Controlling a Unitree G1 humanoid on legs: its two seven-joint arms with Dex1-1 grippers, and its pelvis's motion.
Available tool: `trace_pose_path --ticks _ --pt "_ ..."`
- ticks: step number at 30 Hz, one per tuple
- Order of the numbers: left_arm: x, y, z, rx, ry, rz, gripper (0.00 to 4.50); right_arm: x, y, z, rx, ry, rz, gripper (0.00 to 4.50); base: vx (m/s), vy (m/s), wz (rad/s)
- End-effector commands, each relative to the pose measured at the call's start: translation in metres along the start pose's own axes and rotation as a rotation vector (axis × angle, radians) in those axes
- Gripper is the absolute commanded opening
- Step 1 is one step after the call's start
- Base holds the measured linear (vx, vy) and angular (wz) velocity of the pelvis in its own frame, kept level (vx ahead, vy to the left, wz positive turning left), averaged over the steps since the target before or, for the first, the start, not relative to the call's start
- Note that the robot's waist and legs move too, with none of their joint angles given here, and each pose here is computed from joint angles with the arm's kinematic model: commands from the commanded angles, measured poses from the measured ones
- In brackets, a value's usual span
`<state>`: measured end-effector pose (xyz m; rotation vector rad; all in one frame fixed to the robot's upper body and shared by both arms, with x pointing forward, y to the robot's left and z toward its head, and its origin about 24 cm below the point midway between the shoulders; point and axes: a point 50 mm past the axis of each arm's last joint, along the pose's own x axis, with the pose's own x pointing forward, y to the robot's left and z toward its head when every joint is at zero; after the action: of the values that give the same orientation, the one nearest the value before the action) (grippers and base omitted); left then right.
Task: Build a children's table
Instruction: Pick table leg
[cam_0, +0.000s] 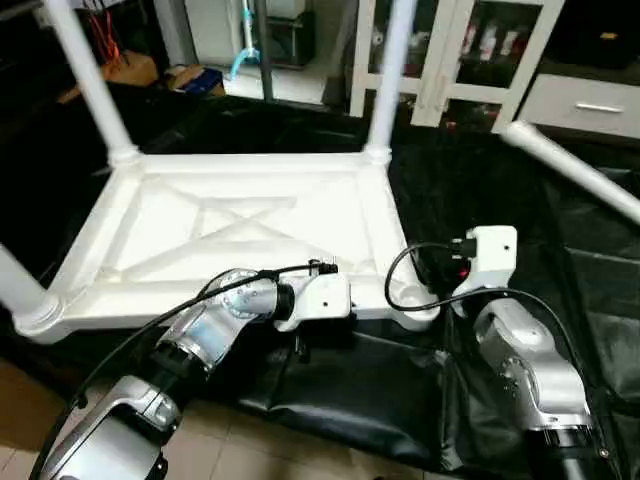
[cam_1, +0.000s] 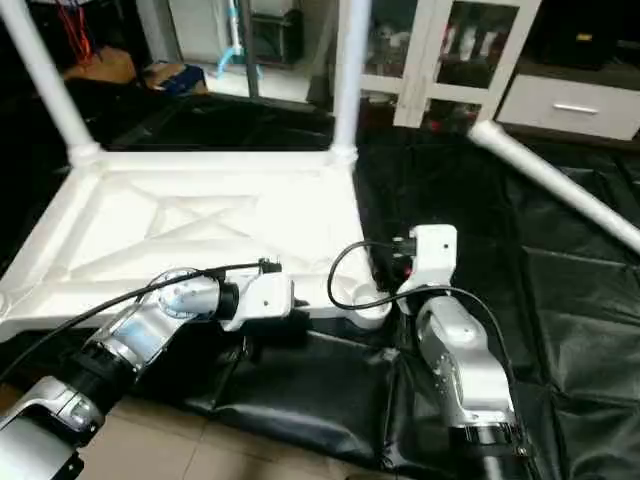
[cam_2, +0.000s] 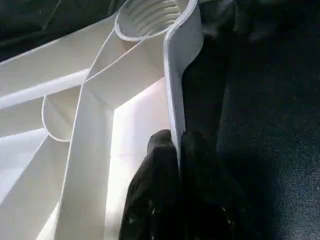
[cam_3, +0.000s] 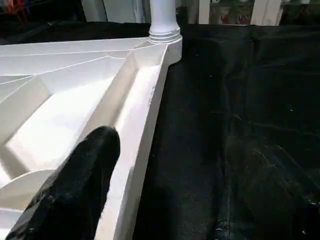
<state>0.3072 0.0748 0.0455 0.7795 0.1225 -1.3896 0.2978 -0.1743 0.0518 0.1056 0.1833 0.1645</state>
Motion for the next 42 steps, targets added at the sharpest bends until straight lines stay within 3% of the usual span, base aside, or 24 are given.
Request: trace_pose_path --ticks 1,6,13,29,31,33,37,38,42 --pt "0.005 0.002 0.012 0.087 -0.059 -0.016 0.0 -0.001 0.0 0.004 0.005 -0.026 -0.01 3.7 0.0 0.0 0.0" --pt "0.005 0.014 0.015 0.123 -0.089 0.04 0.0 -0.001 -0.002 0.006 0.009 -0.034 -0.032 3.7 0.0 0.0 0.0" --pt "0.003 0.016 0.018 0.149 -0.133 0.054 0.0 -0.002 0.001 0.005 -0.003 -0.026 -0.02 3.7 0.0 0.0 0.0" --pt "0.003 0.024 0.044 0.29 -0.331 0.052 0.0 -0.002 -0.002 0.007 -0.004 -0.035 -0.04 3.7 0.0 0.0 0.0" --pt "0.002 0.033 0.042 0.301 -0.28 0.102 0.0 -0.002 -0.002 0.008 -0.003 -0.038 -0.044 3.7 0.0 0.0 0.0" --pt "0.001 0.035 0.042 0.304 -0.273 0.114 0.51 -0.002 -0.002 0.008 -0.004 -0.038 -0.045 3.78 0.0 0.0 0.0" --pt "-0.008 0.052 0.032 0.317 -0.166 0.195 0.71 -0.002 -0.002 0.009 -0.005 -0.041 -0.047 3.78 0.0 0.0 0.0" --pt "-0.013 0.056 0.028 0.305 -0.14 0.195 1.03 -0.002 -0.001 0.009 -0.006 -0.041 -0.046 3.78 0.0 0.0 0.0" --pt "-0.027 0.063 0.021 0.278 -0.112 0.221 1.09 -0.003 -0.001 0.009 -0.008 -0.041 -0.046 3.78 0.0 0.0 0.0"
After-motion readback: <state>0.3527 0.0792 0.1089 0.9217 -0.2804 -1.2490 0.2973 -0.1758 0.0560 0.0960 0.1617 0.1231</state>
